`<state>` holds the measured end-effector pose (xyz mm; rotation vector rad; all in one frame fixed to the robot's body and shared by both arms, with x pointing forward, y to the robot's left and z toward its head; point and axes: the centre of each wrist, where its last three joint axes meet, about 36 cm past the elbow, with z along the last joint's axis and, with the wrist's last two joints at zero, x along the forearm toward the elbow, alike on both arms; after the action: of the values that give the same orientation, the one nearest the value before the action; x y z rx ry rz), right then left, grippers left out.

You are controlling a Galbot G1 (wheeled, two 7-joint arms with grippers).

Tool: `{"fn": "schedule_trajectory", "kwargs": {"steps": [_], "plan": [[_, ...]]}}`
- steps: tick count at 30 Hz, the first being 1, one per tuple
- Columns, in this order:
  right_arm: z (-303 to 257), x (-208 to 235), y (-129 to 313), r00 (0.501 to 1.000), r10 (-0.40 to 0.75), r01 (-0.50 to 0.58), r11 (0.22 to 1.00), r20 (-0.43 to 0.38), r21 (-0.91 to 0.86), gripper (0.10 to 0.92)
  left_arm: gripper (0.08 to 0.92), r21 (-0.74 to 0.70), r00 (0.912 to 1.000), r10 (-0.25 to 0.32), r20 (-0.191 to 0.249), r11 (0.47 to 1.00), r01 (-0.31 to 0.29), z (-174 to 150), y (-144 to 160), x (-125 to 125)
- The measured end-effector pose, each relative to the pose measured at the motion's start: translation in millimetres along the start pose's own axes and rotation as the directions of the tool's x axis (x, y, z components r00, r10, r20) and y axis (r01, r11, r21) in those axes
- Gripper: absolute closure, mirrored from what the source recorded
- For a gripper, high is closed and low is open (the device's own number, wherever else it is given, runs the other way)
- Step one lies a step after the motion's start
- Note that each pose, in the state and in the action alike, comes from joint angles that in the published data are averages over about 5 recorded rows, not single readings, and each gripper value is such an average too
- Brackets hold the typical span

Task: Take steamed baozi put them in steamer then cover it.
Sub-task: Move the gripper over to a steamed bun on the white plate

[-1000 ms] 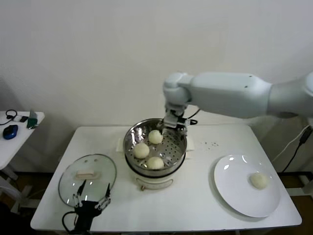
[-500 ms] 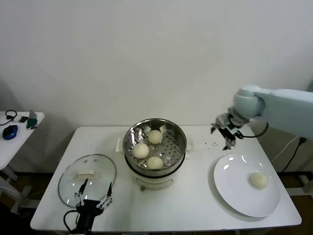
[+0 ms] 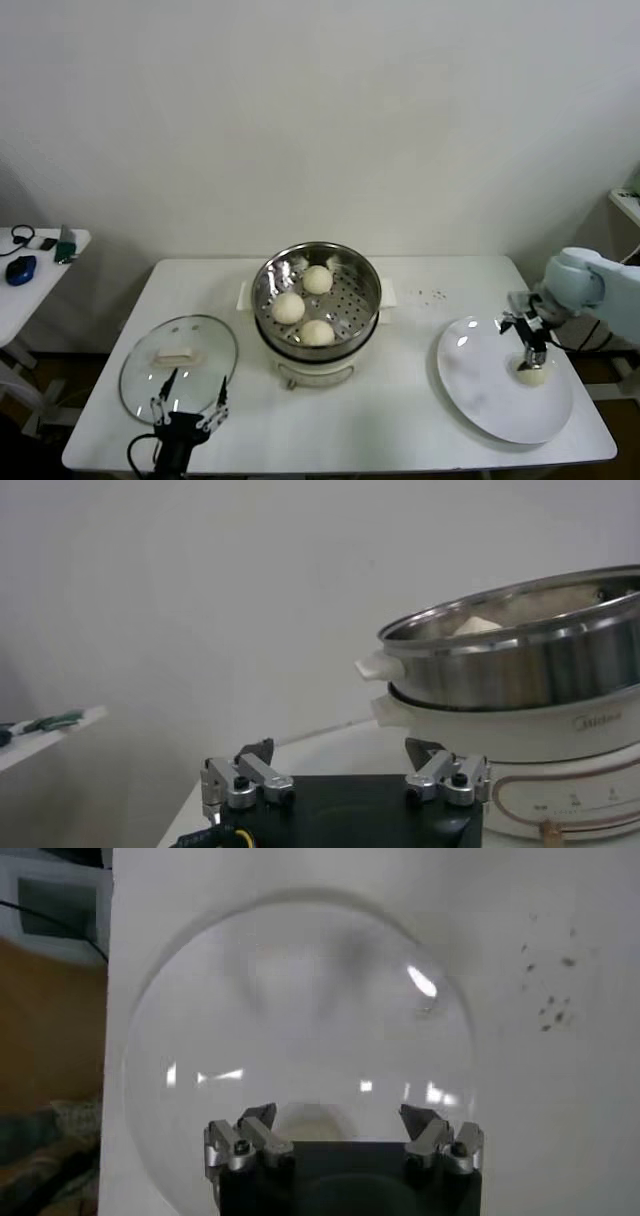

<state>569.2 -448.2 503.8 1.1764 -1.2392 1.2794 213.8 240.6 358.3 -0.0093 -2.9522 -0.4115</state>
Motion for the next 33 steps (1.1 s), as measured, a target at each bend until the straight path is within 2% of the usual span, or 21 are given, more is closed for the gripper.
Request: {"fn": "schedule_trajectory", "kwargs": {"steps": [11,26,33], "plan": [[34.0,-31.1,1.8,1.0,-0.025,0.024,0.997,-0.016,-0.079,0.2,0.177,-0.005,1.0,-0.005,-0.006,1.0,0.005,0.3,-3.3,-1.0],[46.9,-50.2,-3.1,0.999,-0.035,0.032,0.994,-0.031,-0.105,0.2,0.177,-0.007,1.0,-0.005,-0.007,1.0,0.005,0.8,-4.3,-4.1],[47.8,-52.8,-3.2,0.999,-0.045,0.042,0.993,-0.027,-0.108,0.272,0.177,-0.008,1.0,-0.004,-0.007,1.0,0.004,0.5,-4.6,-4.2]]}}
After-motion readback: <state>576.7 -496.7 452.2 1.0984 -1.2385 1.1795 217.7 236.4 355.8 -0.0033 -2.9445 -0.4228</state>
